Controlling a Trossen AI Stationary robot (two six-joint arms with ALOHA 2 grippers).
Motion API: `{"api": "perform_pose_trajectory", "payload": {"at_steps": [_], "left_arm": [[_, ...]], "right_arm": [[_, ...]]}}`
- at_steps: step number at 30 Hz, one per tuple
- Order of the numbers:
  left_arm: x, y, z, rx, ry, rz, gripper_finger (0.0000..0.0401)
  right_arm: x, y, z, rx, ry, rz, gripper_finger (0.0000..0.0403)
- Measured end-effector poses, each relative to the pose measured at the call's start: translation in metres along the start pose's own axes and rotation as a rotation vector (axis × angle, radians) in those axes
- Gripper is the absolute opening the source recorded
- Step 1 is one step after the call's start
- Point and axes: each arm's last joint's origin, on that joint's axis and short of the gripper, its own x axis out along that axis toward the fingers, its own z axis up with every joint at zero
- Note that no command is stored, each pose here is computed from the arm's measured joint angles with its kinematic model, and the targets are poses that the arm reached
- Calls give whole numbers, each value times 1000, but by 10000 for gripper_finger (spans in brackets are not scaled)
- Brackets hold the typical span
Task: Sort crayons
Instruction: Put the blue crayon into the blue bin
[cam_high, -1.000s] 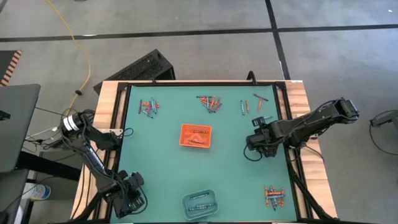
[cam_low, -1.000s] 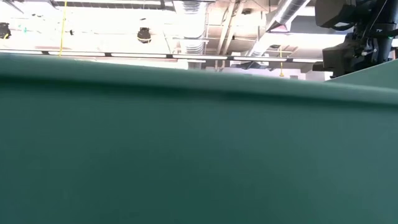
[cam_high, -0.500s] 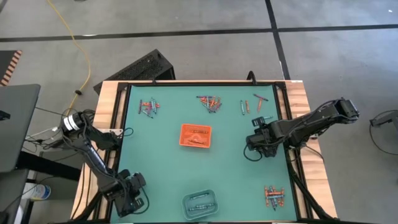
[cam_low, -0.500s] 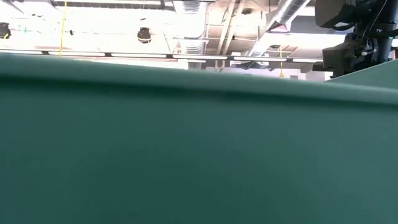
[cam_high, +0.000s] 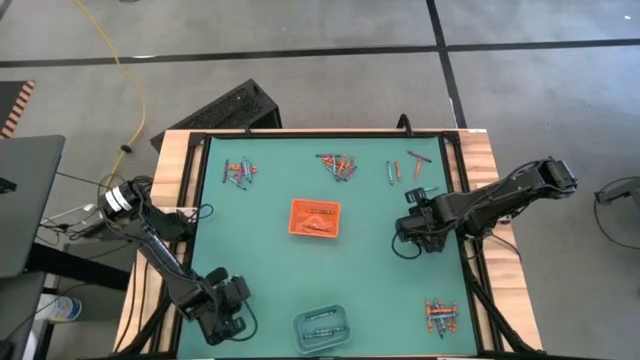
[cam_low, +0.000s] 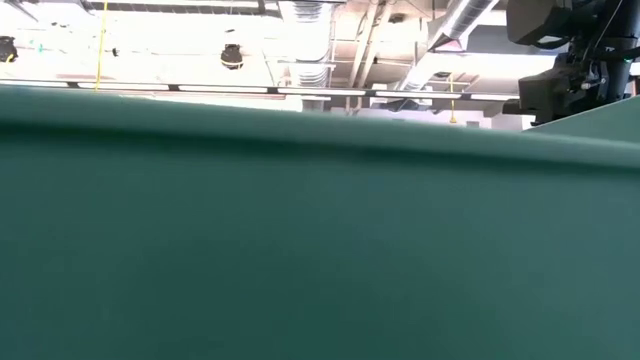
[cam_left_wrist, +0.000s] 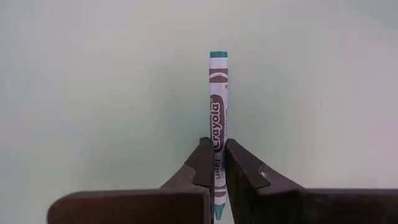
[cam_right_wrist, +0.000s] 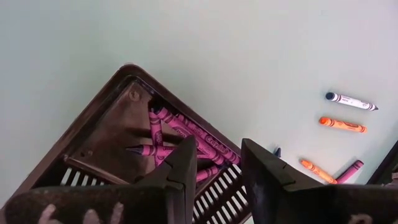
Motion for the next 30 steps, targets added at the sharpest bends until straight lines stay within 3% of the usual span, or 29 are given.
{"api": "perform_pose_trajectory", "payload": {"at_steps": [6, 18, 30], "left_arm": [[-5, -12, 20, 81, -39, -58, 5], [-24, -44, 82, 286, -223, -299, 4], [-32, -50, 132, 338, -392, -559, 4]], "right_arm": [[0, 0, 0, 1, 0, 0, 118], [0, 0, 2, 7, -19, -2, 118], [0, 0, 4, 10, -35, -4, 118]]}}
